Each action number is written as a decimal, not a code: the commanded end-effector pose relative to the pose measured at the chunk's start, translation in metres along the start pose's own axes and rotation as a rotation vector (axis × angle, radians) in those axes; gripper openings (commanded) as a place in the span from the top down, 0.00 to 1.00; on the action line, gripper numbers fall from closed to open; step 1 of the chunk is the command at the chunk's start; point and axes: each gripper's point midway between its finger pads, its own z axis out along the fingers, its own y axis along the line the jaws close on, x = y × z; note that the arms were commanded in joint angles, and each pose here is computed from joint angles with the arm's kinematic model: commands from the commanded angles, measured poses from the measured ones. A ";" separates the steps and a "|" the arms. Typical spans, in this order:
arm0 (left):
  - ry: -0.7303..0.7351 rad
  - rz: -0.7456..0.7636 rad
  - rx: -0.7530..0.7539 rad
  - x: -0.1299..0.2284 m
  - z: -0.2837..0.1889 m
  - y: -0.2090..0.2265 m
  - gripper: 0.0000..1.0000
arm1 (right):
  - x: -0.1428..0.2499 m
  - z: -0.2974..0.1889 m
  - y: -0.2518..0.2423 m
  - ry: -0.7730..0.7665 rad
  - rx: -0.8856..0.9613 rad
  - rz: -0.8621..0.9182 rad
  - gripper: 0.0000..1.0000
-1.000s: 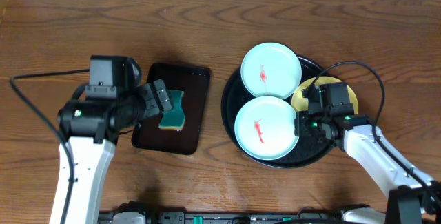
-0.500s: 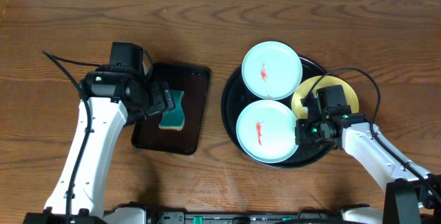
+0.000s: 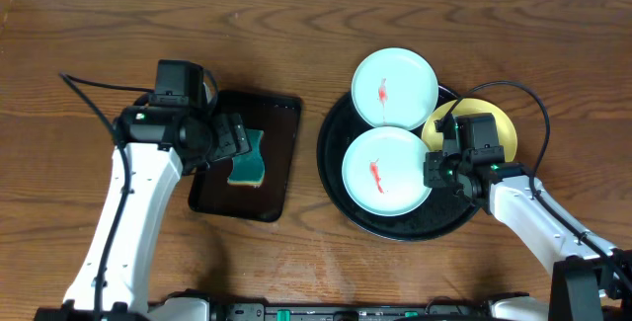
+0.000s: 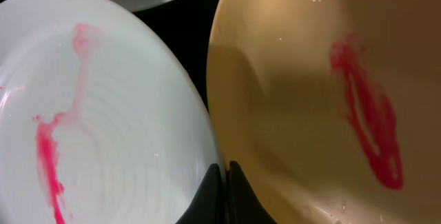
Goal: Clean dirty plates on tray and stack at the side
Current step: 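Grasp the green sponge with the left gripper, then carry the sponge with the left gripper onto the front pale green plate, then scrub the front pale green plate with the sponge in the left gripper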
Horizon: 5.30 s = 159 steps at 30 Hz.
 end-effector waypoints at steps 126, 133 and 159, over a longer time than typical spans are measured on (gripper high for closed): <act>0.374 0.511 0.442 0.174 0.178 -0.312 0.84 | 0.019 0.000 0.003 0.073 -0.021 -0.007 0.99; 0.353 0.521 0.425 0.168 0.181 -0.308 0.92 | 0.020 0.000 0.003 0.080 -0.020 -0.009 0.99; 0.320 0.359 0.078 0.126 0.159 -0.236 0.92 | 0.021 0.000 -0.002 0.083 0.008 -0.009 0.99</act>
